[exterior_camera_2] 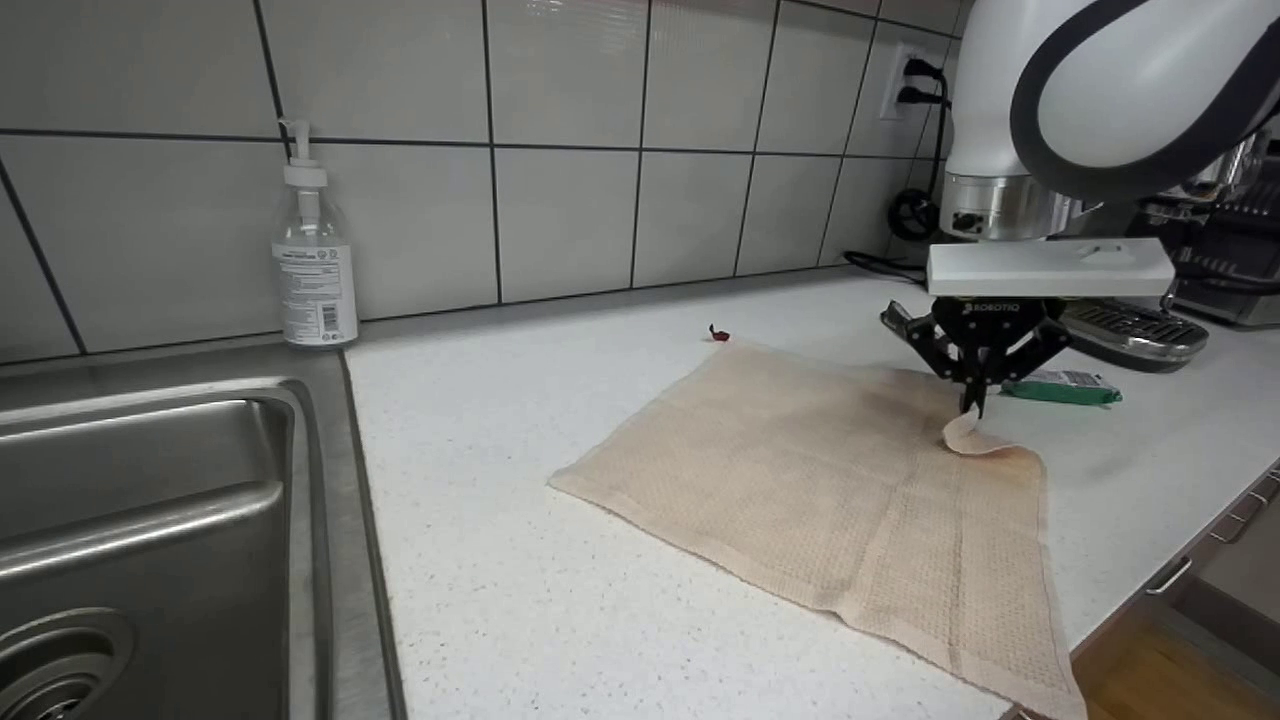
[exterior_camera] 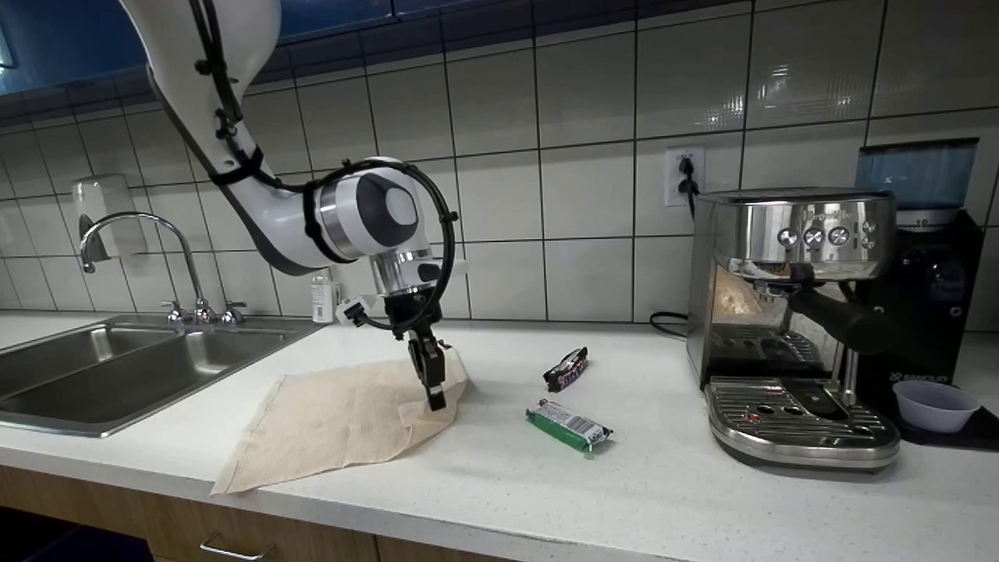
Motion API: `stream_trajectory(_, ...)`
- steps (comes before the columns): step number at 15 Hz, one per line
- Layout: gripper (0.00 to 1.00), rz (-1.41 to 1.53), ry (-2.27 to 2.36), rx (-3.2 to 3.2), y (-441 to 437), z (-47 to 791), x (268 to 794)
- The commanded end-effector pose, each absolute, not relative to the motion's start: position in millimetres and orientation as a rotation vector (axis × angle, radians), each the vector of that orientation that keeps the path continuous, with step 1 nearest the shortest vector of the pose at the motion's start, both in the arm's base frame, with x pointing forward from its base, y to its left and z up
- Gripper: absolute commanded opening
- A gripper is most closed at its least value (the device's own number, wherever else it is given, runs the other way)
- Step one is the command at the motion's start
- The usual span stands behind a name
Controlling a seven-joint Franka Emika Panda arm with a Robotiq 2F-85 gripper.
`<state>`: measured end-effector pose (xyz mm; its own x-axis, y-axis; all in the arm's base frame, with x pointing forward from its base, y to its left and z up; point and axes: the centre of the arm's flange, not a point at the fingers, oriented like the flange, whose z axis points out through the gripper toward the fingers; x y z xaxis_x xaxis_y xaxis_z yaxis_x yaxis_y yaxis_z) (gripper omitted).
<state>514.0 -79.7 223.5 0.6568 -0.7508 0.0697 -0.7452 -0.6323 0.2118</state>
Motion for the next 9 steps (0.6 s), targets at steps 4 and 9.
stream_trajectory(4,0.01,0.013,-1.254,2.704,-65.2,262.5,518.0)
stream_trajectory(9,0.01,0.053,-1.242,2.749,-39.9,280.5,527.5)
